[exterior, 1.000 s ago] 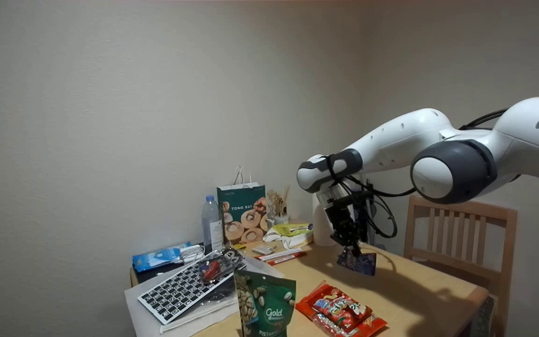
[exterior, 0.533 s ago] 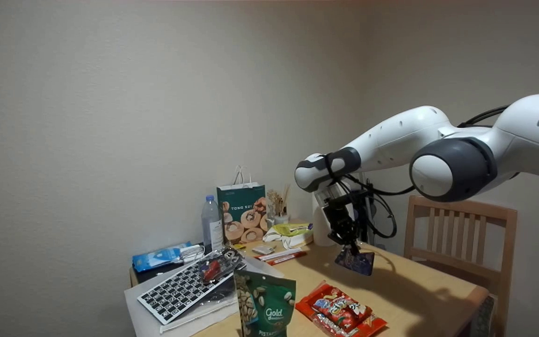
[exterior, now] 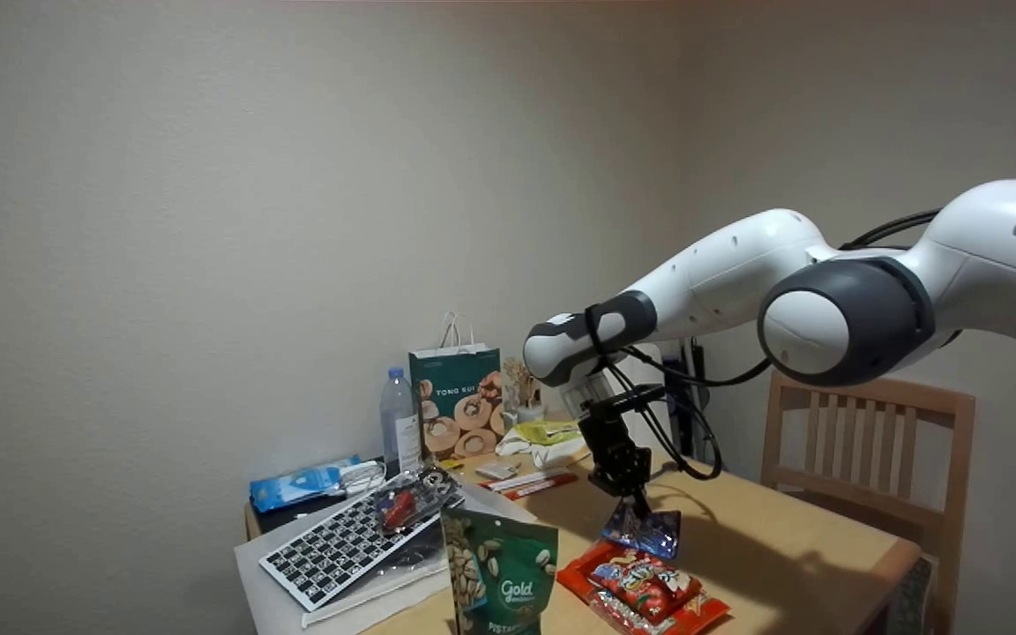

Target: Pick the blue sachet and put it on top of the red sachet

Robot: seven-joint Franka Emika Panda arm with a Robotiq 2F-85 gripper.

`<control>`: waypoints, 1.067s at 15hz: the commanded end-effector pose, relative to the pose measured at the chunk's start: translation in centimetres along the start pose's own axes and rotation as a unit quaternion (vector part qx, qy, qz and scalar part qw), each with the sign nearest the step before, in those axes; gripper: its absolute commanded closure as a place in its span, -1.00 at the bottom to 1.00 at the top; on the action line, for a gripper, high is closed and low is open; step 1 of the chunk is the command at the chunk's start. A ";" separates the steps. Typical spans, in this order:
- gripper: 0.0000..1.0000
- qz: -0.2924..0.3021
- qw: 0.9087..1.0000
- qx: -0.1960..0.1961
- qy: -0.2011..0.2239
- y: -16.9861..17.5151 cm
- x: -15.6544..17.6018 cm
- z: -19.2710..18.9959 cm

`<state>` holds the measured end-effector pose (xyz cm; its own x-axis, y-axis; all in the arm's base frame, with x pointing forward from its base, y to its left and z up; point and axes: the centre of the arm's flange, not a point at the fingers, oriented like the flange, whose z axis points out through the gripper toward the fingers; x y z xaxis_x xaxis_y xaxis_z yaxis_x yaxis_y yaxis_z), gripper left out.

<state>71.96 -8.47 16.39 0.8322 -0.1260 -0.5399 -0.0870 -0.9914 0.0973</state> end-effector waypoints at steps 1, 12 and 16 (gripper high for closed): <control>0.92 0.000 1.000 0.009 -0.019 -1.4 -2.9 1.8; 0.90 0.216 0.975 0.006 0.040 -1.0 -9.0 0.1; 0.90 0.201 0.979 -0.006 0.025 -1.2 -5.5 -1.6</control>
<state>68.32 -6.46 20.65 0.7577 -0.5033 -0.4154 -0.4056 -0.8618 0.3044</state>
